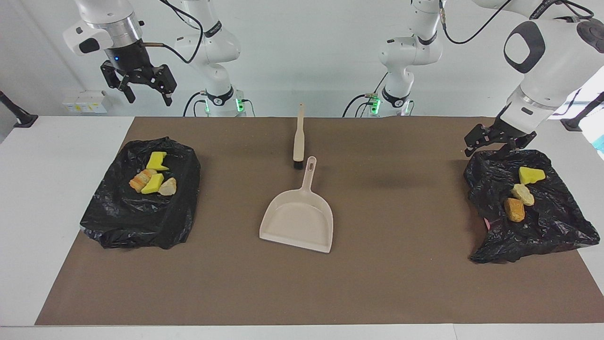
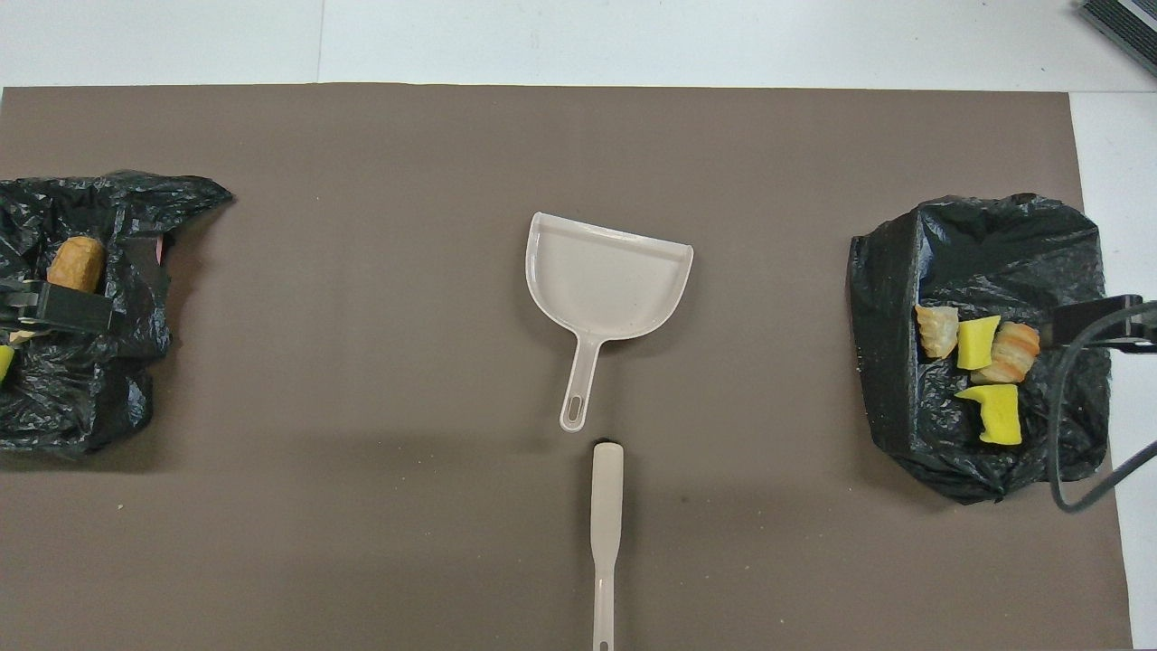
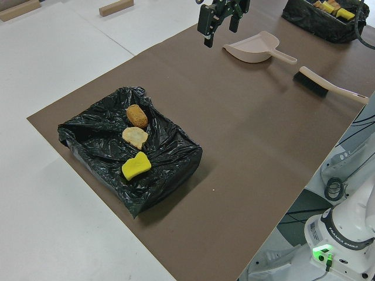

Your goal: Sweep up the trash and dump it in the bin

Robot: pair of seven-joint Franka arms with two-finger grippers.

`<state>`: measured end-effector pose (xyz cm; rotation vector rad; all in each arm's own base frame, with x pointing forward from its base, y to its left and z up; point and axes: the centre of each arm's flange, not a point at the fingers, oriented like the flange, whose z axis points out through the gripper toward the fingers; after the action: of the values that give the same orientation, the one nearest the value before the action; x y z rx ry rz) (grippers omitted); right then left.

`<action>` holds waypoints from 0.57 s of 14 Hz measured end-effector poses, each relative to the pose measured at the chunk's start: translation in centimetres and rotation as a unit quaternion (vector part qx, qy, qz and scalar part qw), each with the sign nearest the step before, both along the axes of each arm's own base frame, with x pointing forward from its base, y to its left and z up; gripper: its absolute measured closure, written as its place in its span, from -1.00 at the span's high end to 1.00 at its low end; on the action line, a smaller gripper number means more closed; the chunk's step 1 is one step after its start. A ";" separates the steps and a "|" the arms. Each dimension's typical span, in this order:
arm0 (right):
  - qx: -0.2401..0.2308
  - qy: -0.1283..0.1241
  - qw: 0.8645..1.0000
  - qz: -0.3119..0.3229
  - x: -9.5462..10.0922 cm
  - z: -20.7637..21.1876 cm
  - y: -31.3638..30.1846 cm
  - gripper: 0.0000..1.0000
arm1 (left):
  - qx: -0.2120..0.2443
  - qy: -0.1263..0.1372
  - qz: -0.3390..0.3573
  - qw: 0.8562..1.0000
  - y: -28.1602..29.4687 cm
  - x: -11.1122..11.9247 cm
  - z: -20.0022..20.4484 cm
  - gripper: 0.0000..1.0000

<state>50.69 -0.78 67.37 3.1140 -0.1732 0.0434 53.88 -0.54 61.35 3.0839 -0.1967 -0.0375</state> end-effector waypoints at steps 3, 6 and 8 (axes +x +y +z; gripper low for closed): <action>0.000 0.000 1.000 0.000 0.0 0.0 0.0 1.00 | 0.002 0.004 -0.010 1.000 0.0 0.0 -0.4 1.00; 0.000 0.000 1.000 0.000 0.0 0.0 0.0 1.00 | 0.006 0.003 -0.017 1.000 0.1 -0.1 -0.3 1.00; 0.000 0.000 1.000 0.000 0.0 0.0 0.0 1.00 | 0.007 0.002 -0.019 1.000 0.1 -0.1 -0.3 1.00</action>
<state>50.69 -0.78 67.37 3.1140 -0.1732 0.0433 53.79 -0.42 61.05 3.0938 -0.2550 -0.0482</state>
